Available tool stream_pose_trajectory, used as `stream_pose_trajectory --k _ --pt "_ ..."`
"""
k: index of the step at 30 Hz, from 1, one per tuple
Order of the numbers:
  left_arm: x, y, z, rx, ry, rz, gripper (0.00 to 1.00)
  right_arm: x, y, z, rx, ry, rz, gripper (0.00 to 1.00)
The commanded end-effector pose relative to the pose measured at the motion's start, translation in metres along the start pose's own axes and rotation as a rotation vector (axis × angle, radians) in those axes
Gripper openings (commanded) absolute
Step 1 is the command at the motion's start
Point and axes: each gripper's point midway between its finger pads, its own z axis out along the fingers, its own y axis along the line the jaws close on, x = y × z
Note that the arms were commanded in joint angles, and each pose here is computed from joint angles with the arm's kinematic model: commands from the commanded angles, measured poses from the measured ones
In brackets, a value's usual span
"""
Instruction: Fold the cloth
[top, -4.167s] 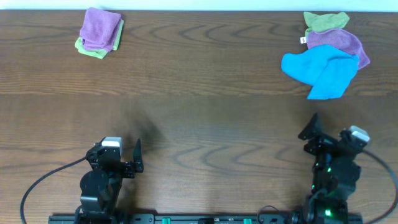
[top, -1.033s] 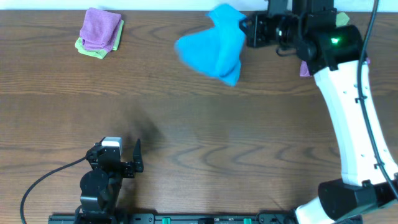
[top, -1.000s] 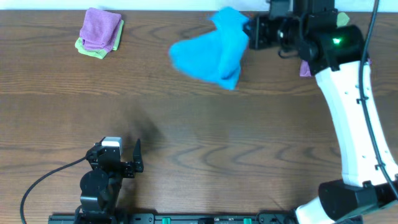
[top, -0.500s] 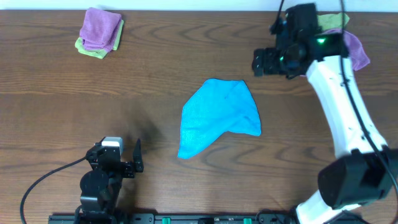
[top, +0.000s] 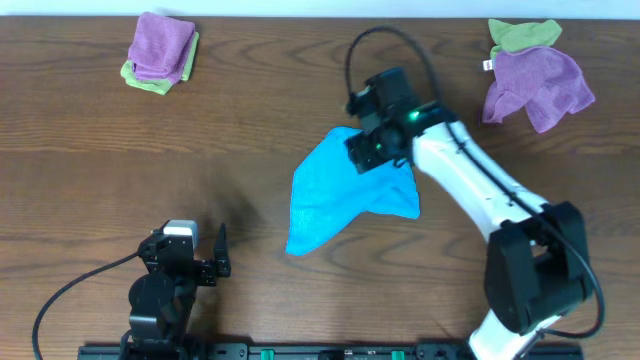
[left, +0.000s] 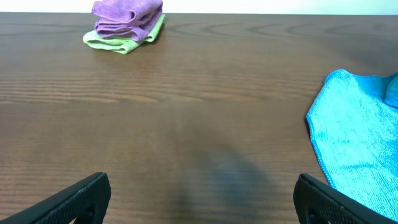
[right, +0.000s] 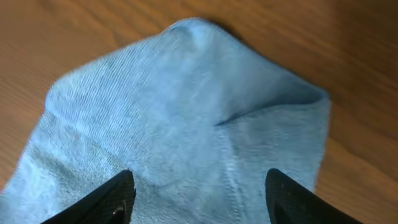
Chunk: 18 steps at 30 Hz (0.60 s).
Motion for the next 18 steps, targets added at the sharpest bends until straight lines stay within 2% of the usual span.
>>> stream_pose_trajectory --k 1,8,14,18 --pt "0.008 -0.001 0.003 0.006 0.017 0.008 0.95 0.009 -0.008 0.010 0.109 0.023 -0.051 0.64" --pt "0.008 -0.001 0.003 0.006 0.017 0.008 0.95 0.030 -0.020 0.040 0.188 0.123 -0.064 0.55" --pt "0.008 -0.001 0.003 0.006 0.017 0.008 0.95 0.043 -0.030 0.057 0.239 0.180 -0.071 0.54" --pt "0.008 -0.001 0.003 0.006 0.017 0.008 0.95 0.043 -0.031 0.059 0.246 0.180 -0.071 0.44"
